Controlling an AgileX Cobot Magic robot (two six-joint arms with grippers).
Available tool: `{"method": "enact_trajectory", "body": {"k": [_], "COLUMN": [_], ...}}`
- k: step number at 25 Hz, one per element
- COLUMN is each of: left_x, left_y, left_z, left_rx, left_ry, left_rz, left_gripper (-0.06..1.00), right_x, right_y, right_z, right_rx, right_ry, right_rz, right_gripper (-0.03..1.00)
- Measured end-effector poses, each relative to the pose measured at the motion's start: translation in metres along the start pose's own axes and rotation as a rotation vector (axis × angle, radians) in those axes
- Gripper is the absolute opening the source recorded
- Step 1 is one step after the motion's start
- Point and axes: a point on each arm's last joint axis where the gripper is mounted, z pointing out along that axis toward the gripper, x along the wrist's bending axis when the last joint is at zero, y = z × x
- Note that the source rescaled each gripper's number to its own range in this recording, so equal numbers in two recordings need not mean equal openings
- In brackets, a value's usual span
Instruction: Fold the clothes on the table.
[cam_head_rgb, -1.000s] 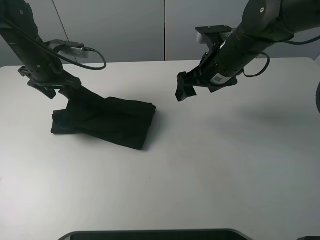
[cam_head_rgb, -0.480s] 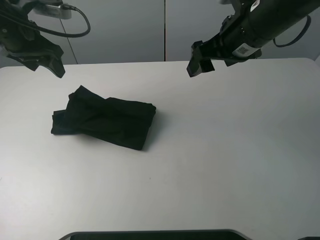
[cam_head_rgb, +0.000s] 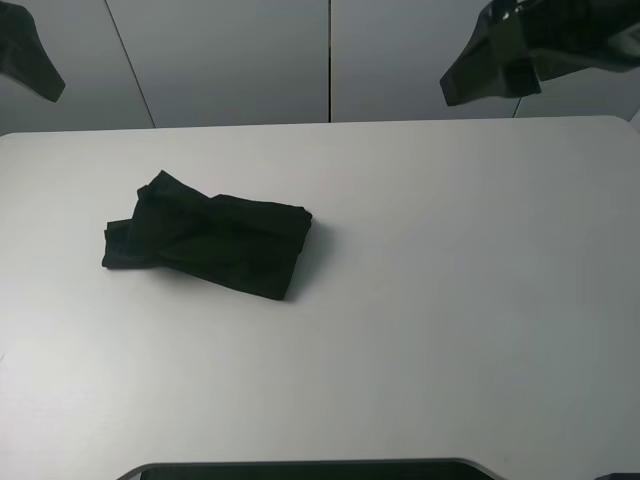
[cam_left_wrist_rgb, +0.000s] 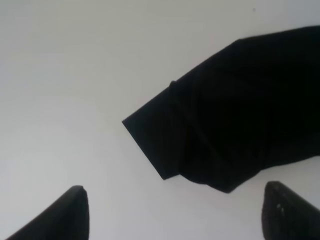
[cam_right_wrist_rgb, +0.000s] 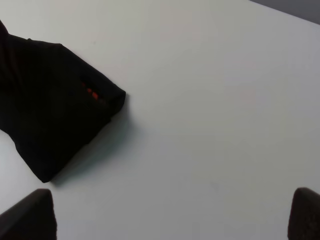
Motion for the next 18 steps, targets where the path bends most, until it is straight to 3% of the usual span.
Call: {"method": "enact_trajectory", "body": {"k": [6, 12, 18], "left_x": [-0.011, -0.021, -0.030], "left_y": [-0.071, -0.131, -0.189], "left_z": [-0.006, -0.042, -0.066], "left_rx": [0.055, -0.083, -0.221], "left_ry": [-0.008, 0.010, 0.023], "left_rz": [-0.028, -0.075, -0.113], "left_gripper": [0.94, 0.94, 0.94], "right_x": [0.004, 0.008, 0.007], "right_y": [-0.045, -0.081, -0.114], "right_z": [-0.037, -0.083, -0.114], "right_rx": [-0.025, -0.106, -0.115], "right_ry": [0.006, 0.008, -0.039], "right_rz": [0.006, -0.021, -0.047], "right_gripper": [1.00, 1.00, 1.00]}}
